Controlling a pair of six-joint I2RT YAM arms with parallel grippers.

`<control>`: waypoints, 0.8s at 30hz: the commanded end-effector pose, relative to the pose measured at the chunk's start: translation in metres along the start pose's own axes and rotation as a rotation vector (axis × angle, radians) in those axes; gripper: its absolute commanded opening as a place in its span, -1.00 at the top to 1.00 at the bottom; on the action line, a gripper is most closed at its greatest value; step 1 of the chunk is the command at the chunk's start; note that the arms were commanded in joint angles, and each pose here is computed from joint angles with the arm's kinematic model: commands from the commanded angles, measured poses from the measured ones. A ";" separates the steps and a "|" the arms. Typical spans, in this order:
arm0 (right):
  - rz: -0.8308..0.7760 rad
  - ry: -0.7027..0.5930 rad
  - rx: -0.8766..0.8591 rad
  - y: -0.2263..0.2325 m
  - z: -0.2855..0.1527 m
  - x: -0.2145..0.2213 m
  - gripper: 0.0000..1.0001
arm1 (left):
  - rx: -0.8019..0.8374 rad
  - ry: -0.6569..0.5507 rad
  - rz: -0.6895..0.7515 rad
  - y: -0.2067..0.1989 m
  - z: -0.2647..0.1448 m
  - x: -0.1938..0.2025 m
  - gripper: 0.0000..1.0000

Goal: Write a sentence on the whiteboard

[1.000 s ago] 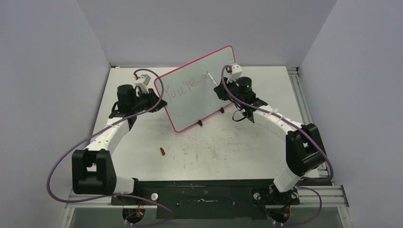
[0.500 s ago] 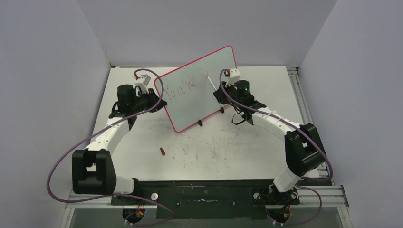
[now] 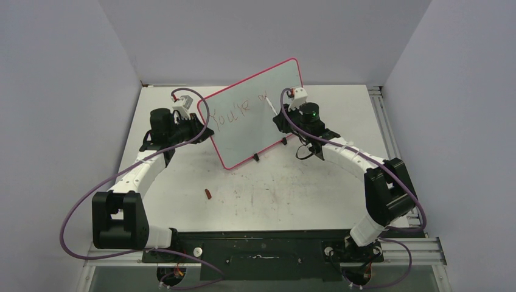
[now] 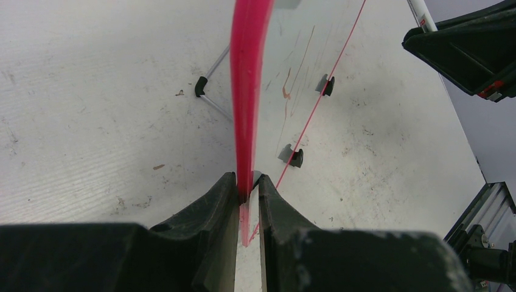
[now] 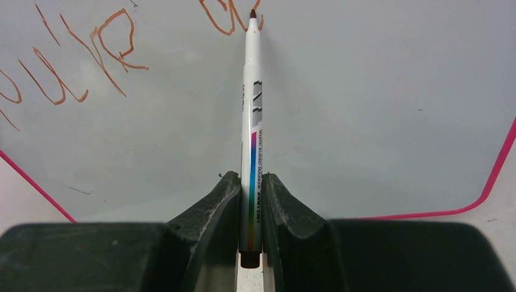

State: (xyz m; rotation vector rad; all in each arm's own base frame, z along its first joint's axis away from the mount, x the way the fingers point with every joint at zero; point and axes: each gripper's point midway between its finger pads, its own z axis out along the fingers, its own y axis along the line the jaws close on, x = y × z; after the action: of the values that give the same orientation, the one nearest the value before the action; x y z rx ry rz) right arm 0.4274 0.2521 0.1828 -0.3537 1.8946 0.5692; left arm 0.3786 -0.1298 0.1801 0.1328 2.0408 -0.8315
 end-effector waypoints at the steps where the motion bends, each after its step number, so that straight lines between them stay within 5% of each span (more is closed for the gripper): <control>1: -0.025 -0.119 0.009 0.003 0.003 -0.045 0.89 | 0.006 -0.032 0.040 -0.006 0.000 -0.016 1.00; 24: -0.007 -0.092 0.055 -0.013 0.008 -0.033 0.89 | 0.005 -0.030 0.040 -0.006 0.000 -0.016 1.00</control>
State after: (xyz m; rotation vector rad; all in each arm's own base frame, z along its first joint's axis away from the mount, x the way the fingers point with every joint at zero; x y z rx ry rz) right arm 0.4377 0.2497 0.1933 -0.3276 1.8711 0.5450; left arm 0.3785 -0.1299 0.1801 0.1334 2.0407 -0.8317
